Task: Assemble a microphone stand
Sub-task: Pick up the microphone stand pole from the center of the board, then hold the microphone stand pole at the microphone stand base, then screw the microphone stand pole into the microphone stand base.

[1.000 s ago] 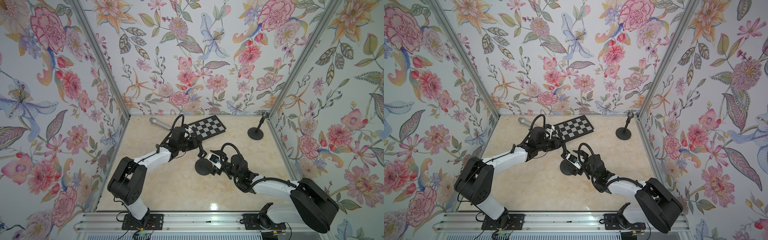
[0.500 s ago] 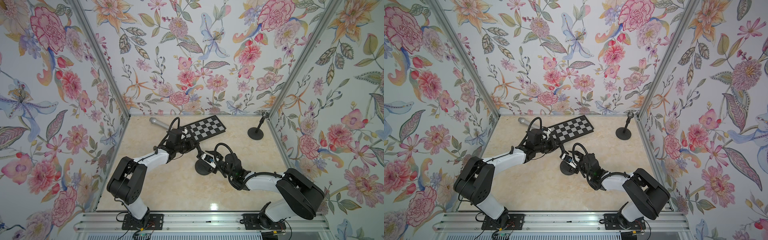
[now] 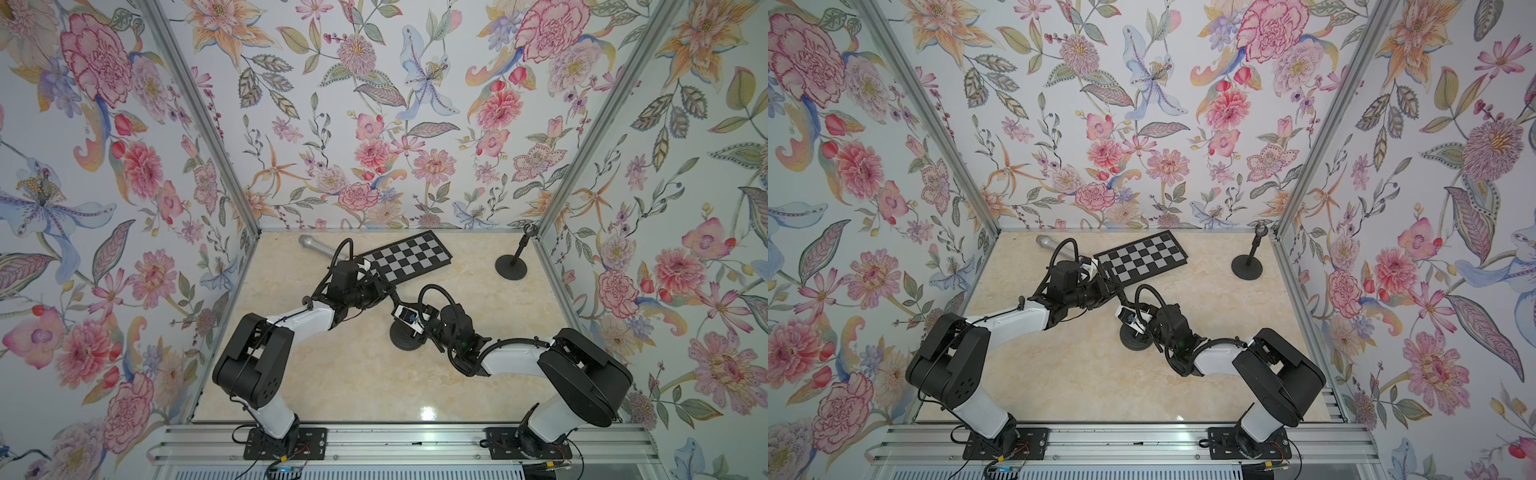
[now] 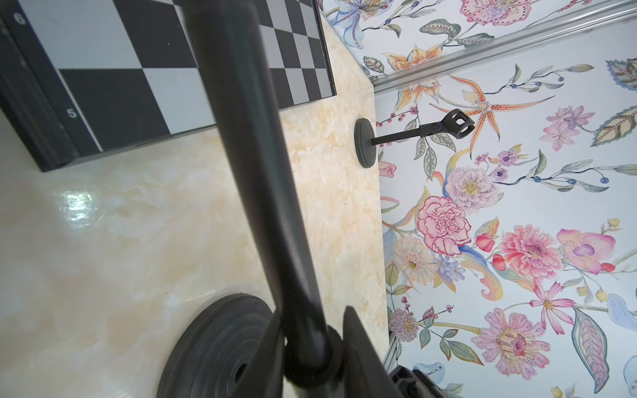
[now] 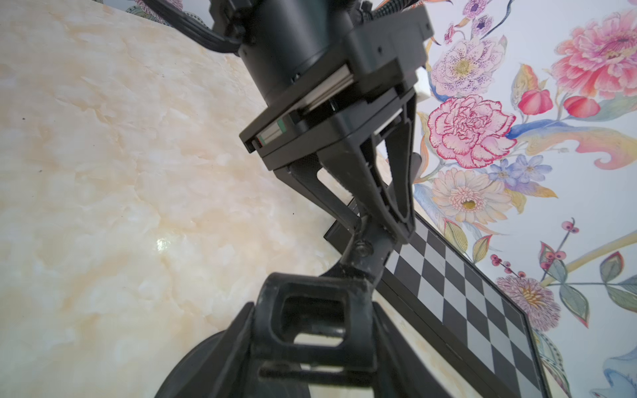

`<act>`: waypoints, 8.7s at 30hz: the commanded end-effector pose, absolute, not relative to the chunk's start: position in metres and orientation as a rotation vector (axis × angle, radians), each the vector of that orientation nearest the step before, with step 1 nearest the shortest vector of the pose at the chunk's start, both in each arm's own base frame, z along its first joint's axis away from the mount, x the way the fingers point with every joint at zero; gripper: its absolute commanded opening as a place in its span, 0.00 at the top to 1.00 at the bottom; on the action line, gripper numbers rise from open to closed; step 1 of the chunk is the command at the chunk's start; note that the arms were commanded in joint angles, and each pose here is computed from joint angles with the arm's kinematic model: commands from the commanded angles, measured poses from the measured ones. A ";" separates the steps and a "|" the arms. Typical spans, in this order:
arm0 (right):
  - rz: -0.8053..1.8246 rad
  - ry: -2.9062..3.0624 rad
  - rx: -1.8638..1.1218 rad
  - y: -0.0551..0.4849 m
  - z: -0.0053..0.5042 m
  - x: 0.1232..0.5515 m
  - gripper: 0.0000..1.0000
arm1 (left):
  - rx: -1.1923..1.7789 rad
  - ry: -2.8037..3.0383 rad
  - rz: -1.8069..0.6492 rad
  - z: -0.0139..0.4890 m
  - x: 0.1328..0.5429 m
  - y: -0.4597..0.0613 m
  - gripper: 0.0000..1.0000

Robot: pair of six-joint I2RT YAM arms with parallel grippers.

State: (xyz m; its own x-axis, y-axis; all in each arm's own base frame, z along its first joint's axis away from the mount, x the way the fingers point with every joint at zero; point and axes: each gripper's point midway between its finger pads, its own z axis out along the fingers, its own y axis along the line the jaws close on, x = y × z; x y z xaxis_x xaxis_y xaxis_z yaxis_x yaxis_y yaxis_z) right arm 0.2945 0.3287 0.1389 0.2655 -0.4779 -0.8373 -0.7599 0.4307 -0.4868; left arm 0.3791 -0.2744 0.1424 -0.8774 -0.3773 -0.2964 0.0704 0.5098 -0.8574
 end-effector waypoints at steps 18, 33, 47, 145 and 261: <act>0.630 1.613 -1.022 0.294 0.193 0.284 0.58 | 0.045 2.022 -1.219 0.222 0.386 -0.253 0.21; 1.332 2.239 -0.190 0.209 0.246 0.299 0.75 | 0.859 0.941 -0.564 0.285 0.300 -0.267 0.13; 1.470 2.289 -0.095 0.205 0.269 0.276 0.76 | 1.186 0.914 -0.625 0.217 0.304 -0.320 0.22; 0.885 1.375 -0.814 0.285 0.257 0.292 0.86 | 0.889 0.887 -1.087 0.247 0.281 -0.347 0.71; 0.578 1.697 -0.580 0.288 0.123 0.287 0.84 | 0.979 1.246 -0.878 0.073 0.305 -0.330 0.84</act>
State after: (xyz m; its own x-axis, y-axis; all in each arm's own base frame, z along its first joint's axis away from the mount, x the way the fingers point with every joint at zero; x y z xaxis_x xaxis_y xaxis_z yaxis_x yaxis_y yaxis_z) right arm 0.2885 0.3012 0.1678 -0.0345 -0.0188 -0.9992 -0.6807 0.7325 0.0098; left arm 0.3031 -0.3360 0.0508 -0.0497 0.0681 -0.9964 0.9520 0.3049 -0.0267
